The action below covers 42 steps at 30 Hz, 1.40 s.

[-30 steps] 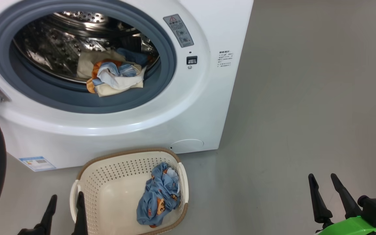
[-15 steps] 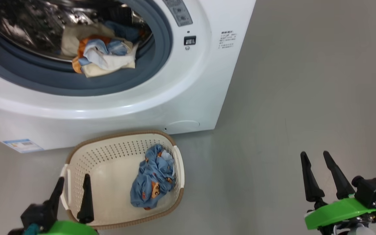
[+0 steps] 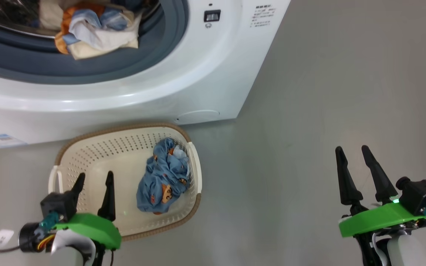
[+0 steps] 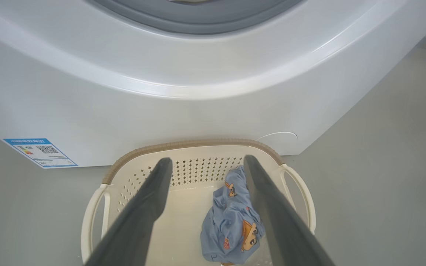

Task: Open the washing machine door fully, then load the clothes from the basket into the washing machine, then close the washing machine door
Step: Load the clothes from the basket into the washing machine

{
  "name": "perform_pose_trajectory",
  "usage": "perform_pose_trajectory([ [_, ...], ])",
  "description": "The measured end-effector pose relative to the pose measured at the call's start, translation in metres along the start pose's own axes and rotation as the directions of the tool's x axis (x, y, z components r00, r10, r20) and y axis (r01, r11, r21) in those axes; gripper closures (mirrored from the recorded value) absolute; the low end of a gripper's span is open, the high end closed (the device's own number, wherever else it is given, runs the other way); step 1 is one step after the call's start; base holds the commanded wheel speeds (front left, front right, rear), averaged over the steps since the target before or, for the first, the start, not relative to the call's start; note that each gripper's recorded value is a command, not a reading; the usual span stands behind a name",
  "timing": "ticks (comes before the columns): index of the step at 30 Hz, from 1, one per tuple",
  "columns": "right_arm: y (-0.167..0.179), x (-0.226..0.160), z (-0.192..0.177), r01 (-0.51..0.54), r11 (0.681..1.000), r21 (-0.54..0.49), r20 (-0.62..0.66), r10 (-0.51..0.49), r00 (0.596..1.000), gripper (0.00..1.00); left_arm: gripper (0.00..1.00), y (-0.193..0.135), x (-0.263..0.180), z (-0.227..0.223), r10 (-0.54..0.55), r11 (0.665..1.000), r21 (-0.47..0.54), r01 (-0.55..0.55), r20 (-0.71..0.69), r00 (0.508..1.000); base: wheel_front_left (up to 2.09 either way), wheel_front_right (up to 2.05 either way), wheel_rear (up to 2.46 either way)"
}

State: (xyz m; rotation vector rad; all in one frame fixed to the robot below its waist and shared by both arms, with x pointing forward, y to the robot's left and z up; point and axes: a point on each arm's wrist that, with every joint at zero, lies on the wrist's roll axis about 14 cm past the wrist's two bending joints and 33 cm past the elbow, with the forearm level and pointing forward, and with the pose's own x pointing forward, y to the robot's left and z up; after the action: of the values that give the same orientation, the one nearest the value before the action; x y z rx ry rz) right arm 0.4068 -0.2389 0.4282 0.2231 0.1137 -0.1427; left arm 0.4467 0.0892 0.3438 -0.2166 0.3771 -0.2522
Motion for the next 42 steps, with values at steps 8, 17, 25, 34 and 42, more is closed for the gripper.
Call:
perform_pose_trajectory([
  [8, -0.002, 0.013, -0.013, 0.006, 1.000, -0.007, -0.029, -0.006, 1.000, 0.00, 0.00, -0.012, 0.026, -0.029, -0.051, 0.999, -0.016, 0.049, -0.094, 0.994, 0.00, 0.00, 0.00],
  [17, -0.005, 0.023, -0.030, 0.018, 1.000, -0.015, -0.067, -0.019, 0.998, 0.00, 0.00, -0.031, 0.047, -0.077, -0.128, 0.992, -0.034, 0.123, -0.246, 0.961, 0.00, 0.00, 0.00],
  [25, -0.013, 0.030, -0.045, 0.038, 0.999, -0.018, -0.102, -0.040, 0.994, 0.00, 0.00, -0.045, 0.058, -0.123, -0.187, 0.982, -0.036, 0.188, -0.392, 0.901, 0.00, 0.00, 0.00],
  [34, -0.021, 0.038, -0.059, 0.056, 0.998, -0.024, -0.131, -0.059, 0.990, 0.00, 0.00, -0.052, 0.076, -0.154, -0.223, 0.972, -0.047, 0.230, -0.488, 0.844, 0.00, 0.00, 0.00],
  [42, -0.028, 0.042, -0.073, 0.071, 0.997, -0.036, -0.160, -0.076, 0.984, 0.00, 0.00, -0.052, 0.092, -0.170, -0.247, 0.964, -0.054, 0.259, -0.532, 0.810, 0.00, 0.00, 0.00],
])
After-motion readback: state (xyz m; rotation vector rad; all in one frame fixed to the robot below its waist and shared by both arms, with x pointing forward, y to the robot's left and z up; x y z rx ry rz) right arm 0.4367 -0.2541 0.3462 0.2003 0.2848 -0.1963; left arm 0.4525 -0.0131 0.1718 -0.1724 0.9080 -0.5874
